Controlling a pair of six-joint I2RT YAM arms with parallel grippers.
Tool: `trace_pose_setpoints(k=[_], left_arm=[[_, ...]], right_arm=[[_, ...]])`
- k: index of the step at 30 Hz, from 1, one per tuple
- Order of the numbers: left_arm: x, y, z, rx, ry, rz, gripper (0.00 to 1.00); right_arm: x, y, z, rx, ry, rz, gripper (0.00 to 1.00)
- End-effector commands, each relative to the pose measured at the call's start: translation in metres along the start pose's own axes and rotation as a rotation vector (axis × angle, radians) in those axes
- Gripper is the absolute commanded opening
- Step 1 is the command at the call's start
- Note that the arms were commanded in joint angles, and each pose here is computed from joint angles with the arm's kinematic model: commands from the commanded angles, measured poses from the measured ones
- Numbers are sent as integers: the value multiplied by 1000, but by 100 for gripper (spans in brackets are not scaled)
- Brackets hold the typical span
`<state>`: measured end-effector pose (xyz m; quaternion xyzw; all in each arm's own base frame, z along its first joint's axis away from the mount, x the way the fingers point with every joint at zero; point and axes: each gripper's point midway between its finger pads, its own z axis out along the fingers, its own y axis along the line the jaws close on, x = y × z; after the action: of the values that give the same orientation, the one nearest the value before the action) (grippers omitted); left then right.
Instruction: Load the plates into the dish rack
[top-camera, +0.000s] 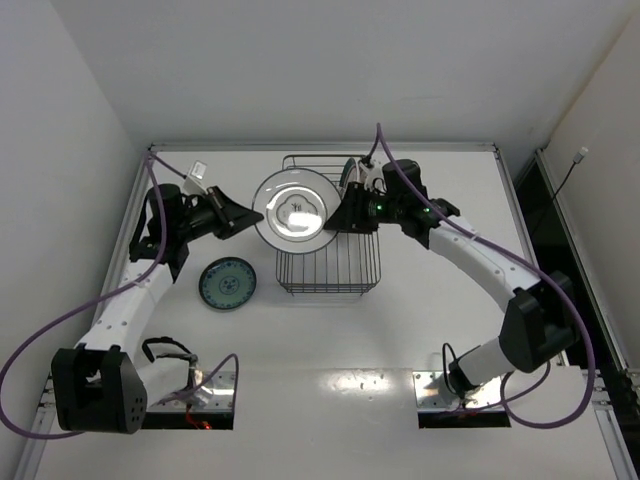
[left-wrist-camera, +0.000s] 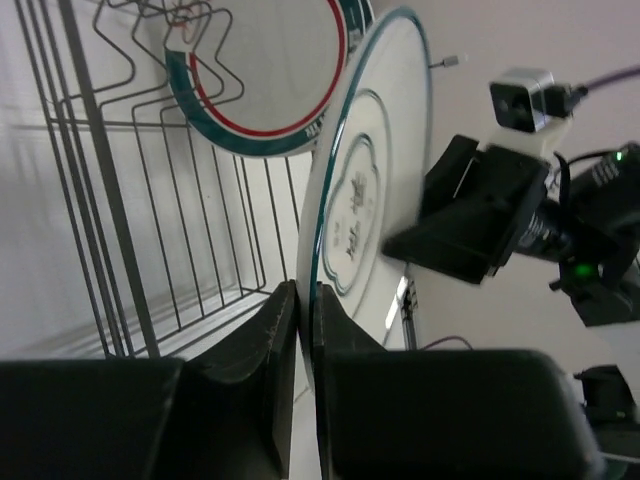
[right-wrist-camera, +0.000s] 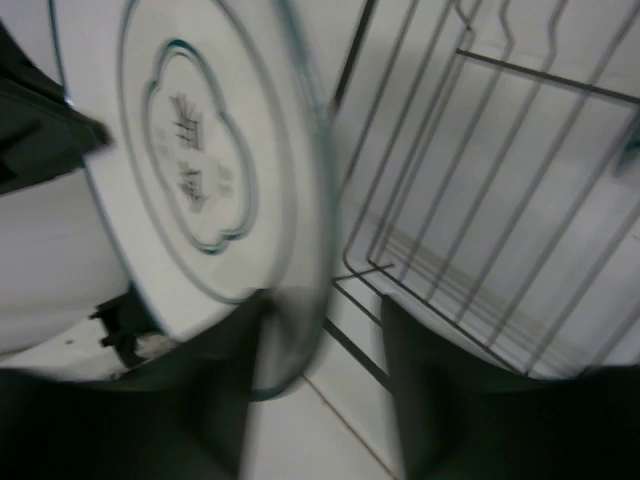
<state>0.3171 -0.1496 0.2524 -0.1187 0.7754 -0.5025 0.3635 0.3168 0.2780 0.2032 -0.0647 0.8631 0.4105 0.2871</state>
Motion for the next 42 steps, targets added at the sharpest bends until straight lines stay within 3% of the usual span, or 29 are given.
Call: trace_pose_setpoints(k=[1, 3, 4, 5, 7, 8, 11, 13, 18, 22, 24, 26, 32, 42], left_arm=[[0, -45, -4, 135, 7, 55, 0], [4, -45, -2, 139, 27, 51, 0], [6, -42, -2, 130, 34, 53, 0], [8, -36, 0, 115, 45, 45, 6], [5, -32, 2, 74, 52, 48, 38], [11, -6, 3, -43, 69, 24, 56], [8, 33, -5, -285, 53, 20, 71], [3, 50, -14, -392, 25, 23, 71], [-12, 79, -38, -583, -32, 28, 72], [-17, 92, -52, -651, -47, 28, 72], [-18, 99, -58, -693, -44, 19, 74], [-20, 111, -67, -762, -58, 19, 79], [-27, 132, -100, -962, -93, 22, 100], [-26, 144, -120, -1069, -93, 32, 100]], right_arm=[[-20, 23, 5, -146, -51, 9, 30], [-20, 23, 5, -146, -51, 9, 8], [-23, 24, 2, -138, -71, 4, 1], [-27, 20, 2, -126, -83, 9, 0], [-36, 23, -7, -96, -118, 7, 0], [-43, 22, -17, -67, -137, 0, 0], [-73, 18, -38, 75, -240, -24, 0], [-77, -6, -49, 290, -252, -38, 0], [-121, -26, -78, 576, -363, -82, 0], [-146, -29, -83, 755, -357, -150, 0], [-146, -45, -64, 870, -308, -183, 0], [-157, -41, -71, 956, -313, -215, 0], [-166, -57, -56, 1079, -276, -260, 0], [-157, -72, -47, 1171, -239, -289, 0]])
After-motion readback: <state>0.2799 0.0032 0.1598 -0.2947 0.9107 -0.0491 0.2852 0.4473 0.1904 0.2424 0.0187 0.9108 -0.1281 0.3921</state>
